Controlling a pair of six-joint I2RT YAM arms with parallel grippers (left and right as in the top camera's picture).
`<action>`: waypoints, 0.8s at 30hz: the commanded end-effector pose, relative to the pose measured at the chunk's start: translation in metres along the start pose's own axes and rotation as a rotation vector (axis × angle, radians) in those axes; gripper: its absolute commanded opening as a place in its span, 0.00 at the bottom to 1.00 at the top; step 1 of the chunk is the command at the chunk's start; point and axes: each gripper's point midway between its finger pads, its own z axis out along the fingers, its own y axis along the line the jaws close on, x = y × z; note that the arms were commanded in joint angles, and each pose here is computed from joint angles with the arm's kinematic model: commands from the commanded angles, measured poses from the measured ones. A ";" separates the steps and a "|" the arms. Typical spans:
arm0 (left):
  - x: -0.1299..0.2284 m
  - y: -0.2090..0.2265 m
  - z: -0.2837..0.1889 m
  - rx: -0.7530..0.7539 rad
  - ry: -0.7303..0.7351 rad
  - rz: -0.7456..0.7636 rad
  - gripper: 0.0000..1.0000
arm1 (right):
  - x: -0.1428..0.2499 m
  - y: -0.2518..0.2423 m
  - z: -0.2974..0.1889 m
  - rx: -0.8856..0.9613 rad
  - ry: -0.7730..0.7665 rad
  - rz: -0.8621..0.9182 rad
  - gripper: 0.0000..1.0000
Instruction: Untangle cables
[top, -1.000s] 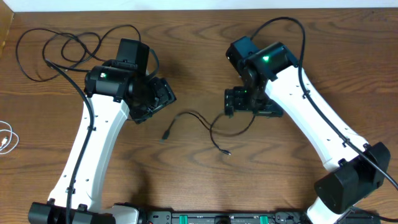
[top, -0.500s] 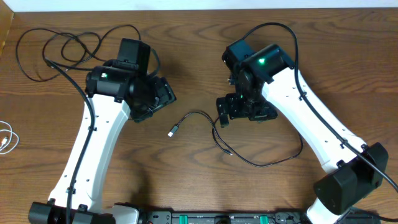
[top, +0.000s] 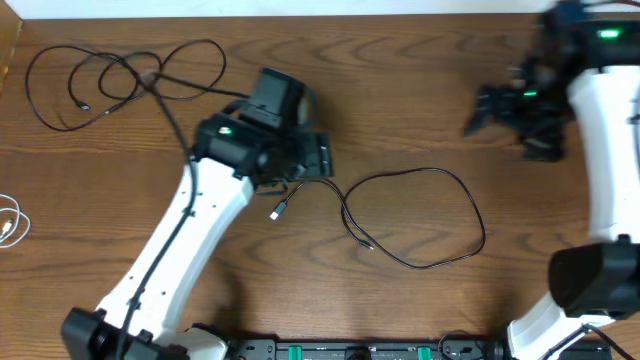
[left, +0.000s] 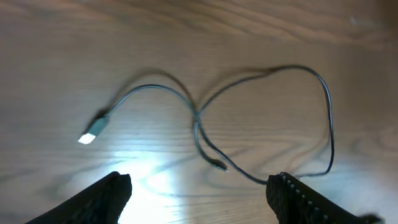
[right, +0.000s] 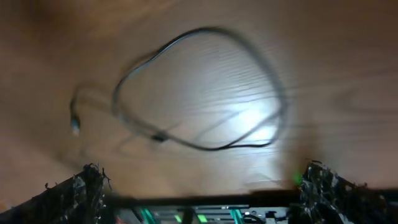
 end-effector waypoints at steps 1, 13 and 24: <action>0.017 -0.020 0.030 -0.001 0.082 0.119 0.75 | -0.017 -0.036 -0.014 -0.005 -0.040 0.100 0.99; 0.074 -0.105 0.106 0.070 0.176 0.352 0.75 | -0.035 -0.103 -0.031 -0.018 -0.090 0.309 0.99; 0.114 -0.162 0.142 0.136 0.142 0.474 0.75 | -0.035 -0.103 -0.031 -0.018 -0.091 0.310 0.99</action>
